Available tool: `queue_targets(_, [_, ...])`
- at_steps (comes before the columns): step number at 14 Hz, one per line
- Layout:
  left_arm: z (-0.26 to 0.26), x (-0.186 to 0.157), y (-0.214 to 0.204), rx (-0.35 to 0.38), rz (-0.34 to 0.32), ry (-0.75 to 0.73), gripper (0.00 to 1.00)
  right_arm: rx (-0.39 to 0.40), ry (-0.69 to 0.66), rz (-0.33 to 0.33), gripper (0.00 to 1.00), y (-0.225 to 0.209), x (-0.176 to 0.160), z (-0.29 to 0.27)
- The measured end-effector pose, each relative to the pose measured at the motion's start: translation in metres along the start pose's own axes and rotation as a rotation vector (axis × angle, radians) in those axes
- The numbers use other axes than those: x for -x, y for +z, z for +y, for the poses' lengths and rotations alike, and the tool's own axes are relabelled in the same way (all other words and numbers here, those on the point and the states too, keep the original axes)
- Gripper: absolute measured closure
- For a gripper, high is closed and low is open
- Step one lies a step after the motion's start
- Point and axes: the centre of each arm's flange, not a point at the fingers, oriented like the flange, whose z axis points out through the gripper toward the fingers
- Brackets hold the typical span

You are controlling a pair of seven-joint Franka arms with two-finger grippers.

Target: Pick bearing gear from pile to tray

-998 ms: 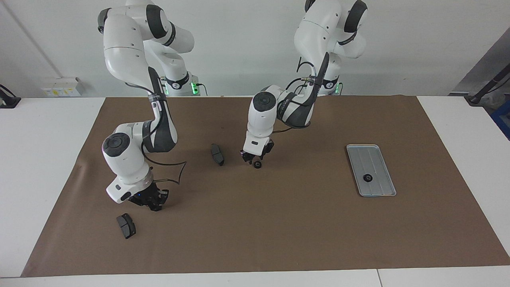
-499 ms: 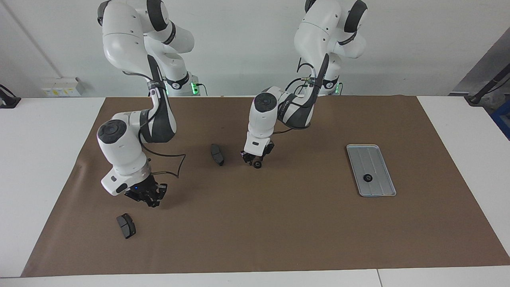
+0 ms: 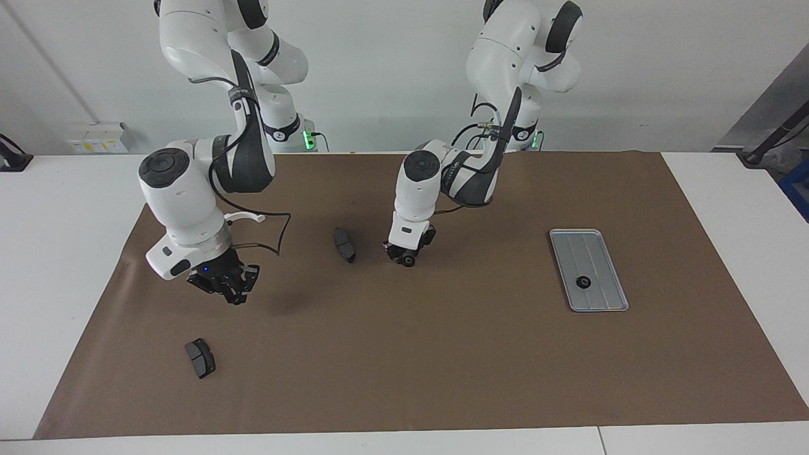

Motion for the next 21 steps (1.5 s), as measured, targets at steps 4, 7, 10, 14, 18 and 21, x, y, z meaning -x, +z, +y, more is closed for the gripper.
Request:
queue_targets(4, [0.0,-0.001,-0.001,0.002,0.002,-0.004,0.56,0.0,-0.001,-0.002,0.77,0.001,0.0,-0.001])
queue_targets(7, [0.001,-0.003,-0.003,0.005,0.005,-0.008,0.65,-0.001,-0.001,-0.001,0.77,0.0,0.0,-0.001])
queue_targets(10, [0.001,-0.003,-0.004,0.006,0.005,-0.01,0.67,0.0,-0.001,0.001,0.77,-0.001,0.0,-0.001])
queue_targets(14, [-0.001,-0.016,-0.008,0.011,0.02,-0.024,0.67,0.0,0.003,0.002,0.77,-0.003,0.001,-0.001])
queue_targets(18, [-0.023,-0.087,-0.045,-0.004,0.063,-0.046,0.67,-0.006,0.063,-0.016,0.77,-0.007,0.004,-0.023])
queue_targets(21, [-0.064,-0.15,-0.065,-0.019,0.066,-0.007,0.67,-0.016,0.101,-0.035,0.77,-0.006,0.015,-0.077])
